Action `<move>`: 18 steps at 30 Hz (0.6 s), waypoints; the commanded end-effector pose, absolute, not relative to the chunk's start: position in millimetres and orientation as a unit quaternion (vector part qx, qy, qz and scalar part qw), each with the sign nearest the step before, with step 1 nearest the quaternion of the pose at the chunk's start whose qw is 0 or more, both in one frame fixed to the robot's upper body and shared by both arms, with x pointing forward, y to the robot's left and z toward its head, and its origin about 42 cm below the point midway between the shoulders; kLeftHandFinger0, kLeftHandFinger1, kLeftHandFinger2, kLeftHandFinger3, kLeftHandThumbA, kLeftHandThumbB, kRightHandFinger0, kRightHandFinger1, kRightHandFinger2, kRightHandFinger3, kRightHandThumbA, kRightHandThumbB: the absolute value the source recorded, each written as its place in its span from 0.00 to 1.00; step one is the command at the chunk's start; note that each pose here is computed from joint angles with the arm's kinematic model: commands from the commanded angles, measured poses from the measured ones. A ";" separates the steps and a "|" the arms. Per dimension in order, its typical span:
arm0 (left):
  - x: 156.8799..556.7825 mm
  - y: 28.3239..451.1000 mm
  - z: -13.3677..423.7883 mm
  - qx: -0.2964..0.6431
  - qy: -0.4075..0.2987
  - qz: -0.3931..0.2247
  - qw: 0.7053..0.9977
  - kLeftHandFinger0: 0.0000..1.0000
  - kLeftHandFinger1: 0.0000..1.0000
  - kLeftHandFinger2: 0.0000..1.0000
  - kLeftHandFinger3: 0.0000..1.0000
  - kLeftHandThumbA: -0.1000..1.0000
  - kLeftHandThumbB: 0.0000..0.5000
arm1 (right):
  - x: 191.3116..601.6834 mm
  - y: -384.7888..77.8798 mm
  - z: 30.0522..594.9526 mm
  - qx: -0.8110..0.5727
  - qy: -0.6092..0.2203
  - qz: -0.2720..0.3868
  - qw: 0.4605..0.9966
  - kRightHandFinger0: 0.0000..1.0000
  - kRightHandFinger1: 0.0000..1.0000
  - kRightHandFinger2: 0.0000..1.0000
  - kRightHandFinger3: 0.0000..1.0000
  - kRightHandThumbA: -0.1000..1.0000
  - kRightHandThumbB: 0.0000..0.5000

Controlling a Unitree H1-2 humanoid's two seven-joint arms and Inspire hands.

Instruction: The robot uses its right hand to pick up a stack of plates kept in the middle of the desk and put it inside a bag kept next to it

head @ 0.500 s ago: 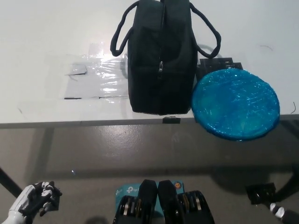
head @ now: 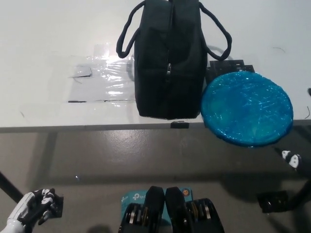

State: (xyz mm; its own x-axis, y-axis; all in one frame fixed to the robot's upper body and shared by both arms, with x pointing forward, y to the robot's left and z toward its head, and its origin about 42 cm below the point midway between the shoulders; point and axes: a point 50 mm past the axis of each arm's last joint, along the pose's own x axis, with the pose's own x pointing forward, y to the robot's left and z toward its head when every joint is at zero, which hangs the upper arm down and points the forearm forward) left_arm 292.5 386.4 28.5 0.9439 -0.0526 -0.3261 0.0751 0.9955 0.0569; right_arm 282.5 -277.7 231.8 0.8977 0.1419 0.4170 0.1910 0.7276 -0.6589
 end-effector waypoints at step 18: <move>298.3 402.0 43.9 0.044 0.133 -0.041 0.989 0.03 0.26 0.38 0.37 0.42 1.00 | 307.5 -240.3 236.2 -0.553 -0.266 0.112 0.781 1.00 1.00 1.00 1.00 1.00 0.89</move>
